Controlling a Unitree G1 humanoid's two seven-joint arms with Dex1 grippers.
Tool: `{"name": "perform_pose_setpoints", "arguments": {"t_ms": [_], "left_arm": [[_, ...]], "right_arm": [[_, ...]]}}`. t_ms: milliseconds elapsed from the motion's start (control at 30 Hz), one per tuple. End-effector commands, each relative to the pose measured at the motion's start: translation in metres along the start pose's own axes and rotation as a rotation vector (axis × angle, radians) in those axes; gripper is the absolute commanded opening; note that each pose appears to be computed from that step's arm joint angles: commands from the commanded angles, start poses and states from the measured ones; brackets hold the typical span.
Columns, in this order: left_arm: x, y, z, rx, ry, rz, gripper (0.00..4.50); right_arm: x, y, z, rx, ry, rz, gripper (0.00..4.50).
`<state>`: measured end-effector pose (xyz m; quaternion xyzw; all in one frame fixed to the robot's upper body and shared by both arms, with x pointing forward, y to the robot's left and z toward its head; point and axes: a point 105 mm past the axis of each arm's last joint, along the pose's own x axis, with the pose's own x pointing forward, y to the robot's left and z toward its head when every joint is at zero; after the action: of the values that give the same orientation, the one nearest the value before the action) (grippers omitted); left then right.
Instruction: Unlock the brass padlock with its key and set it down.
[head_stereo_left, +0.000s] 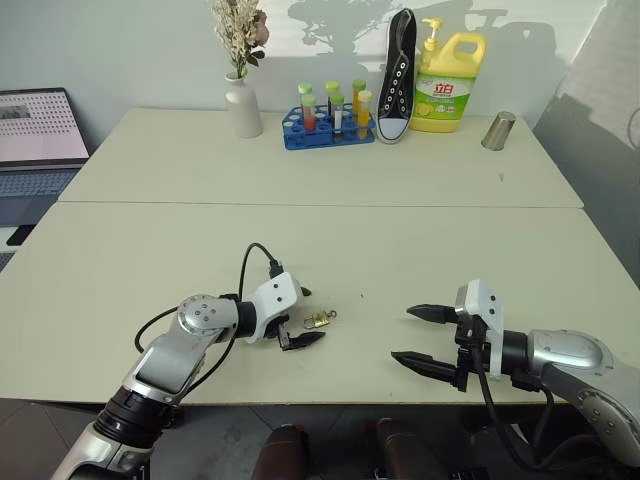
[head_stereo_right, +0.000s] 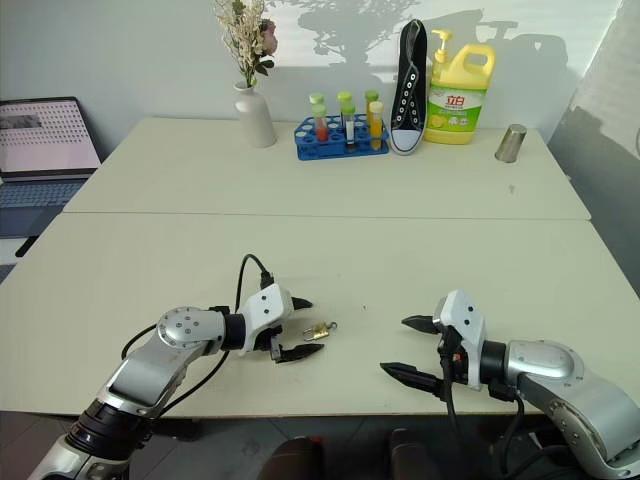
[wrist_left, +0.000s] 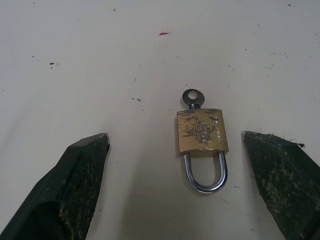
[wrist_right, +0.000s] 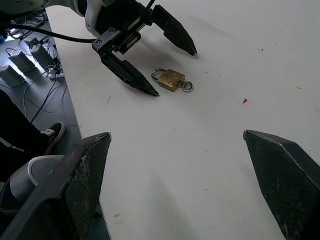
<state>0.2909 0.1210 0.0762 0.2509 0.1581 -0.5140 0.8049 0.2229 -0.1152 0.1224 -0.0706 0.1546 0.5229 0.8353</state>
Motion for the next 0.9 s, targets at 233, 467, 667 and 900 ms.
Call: {"name": "perform_pose_setpoints", "arguments": {"t_ms": [233,467,667,900], "left_arm": [[0.006,-0.008,-0.01,-0.029,0.083,-0.059,2.32],[0.008,-0.007,-0.007,0.0,0.071,-0.068,0.96],[0.003,0.011,0.049,0.238,-0.196,-0.018,0.96],[-0.011,0.019,0.097,0.54,-0.45,0.071,0.96]], "right_arm": [[0.001,0.005,0.014,-0.043,-0.035,0.01,4.5],[0.0,0.005,0.016,-0.043,-0.04,0.001,4.5],[-0.002,0.002,0.014,-0.082,-0.026,-0.023,4.5],[-0.003,-0.007,0.021,-0.13,-0.074,-0.082,4.5]]}}
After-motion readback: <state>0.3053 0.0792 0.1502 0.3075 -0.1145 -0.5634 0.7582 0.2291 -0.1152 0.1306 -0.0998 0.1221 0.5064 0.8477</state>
